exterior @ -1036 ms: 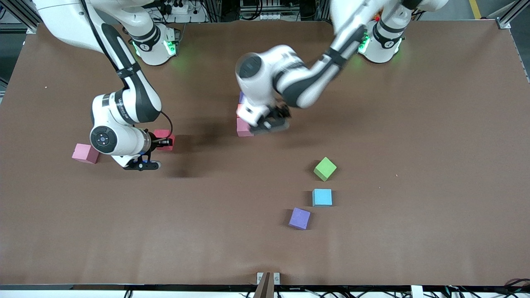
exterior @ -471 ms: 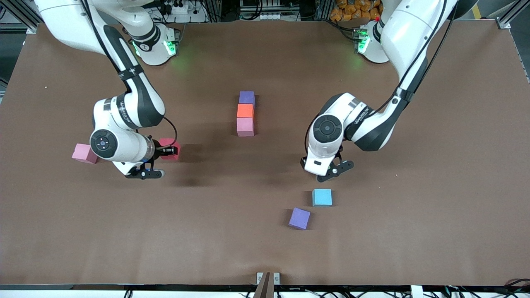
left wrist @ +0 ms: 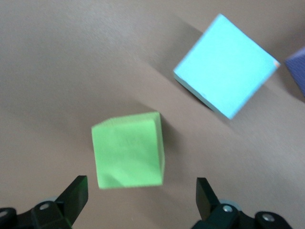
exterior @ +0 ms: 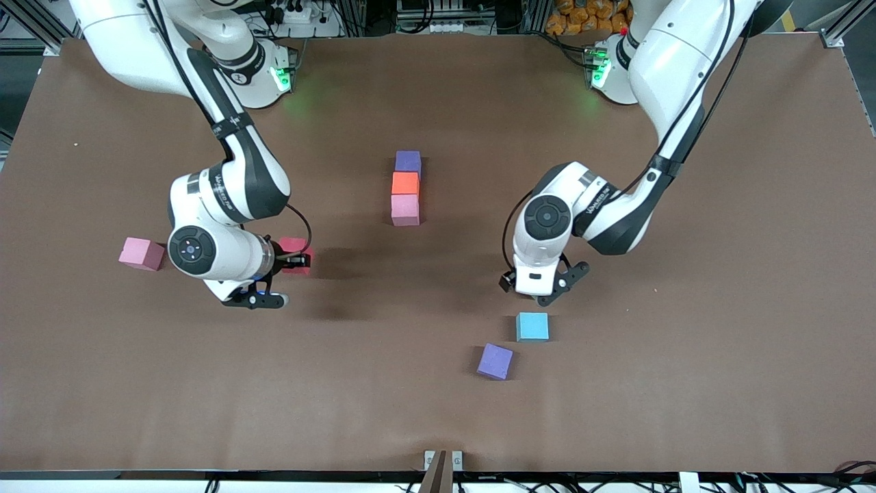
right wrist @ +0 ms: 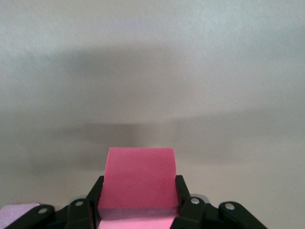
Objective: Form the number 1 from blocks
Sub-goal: 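Grasp the green cube with the left gripper while the right carries red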
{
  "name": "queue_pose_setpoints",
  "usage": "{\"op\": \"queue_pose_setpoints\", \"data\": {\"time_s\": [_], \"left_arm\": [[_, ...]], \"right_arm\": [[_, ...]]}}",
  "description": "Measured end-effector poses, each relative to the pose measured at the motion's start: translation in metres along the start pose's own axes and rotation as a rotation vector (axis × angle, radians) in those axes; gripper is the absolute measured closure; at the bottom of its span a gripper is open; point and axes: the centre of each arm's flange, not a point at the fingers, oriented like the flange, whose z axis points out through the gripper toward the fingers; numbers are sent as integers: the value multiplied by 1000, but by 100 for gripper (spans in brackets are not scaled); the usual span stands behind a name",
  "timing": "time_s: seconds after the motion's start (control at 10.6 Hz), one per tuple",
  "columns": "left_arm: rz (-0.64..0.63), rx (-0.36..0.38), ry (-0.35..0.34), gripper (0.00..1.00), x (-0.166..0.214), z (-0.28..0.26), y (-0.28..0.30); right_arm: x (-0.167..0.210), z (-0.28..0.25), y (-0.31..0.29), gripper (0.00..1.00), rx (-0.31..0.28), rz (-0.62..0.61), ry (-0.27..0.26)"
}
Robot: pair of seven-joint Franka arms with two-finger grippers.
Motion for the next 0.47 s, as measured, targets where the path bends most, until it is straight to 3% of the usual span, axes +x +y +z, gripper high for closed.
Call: {"op": "queue_pose_setpoints", "data": {"time_s": [0.47], "left_arm": [[-4, 0, -11, 0, 3, 23, -6]], "right_arm": [[14, 1, -30, 40, 4, 24, 15]]}}
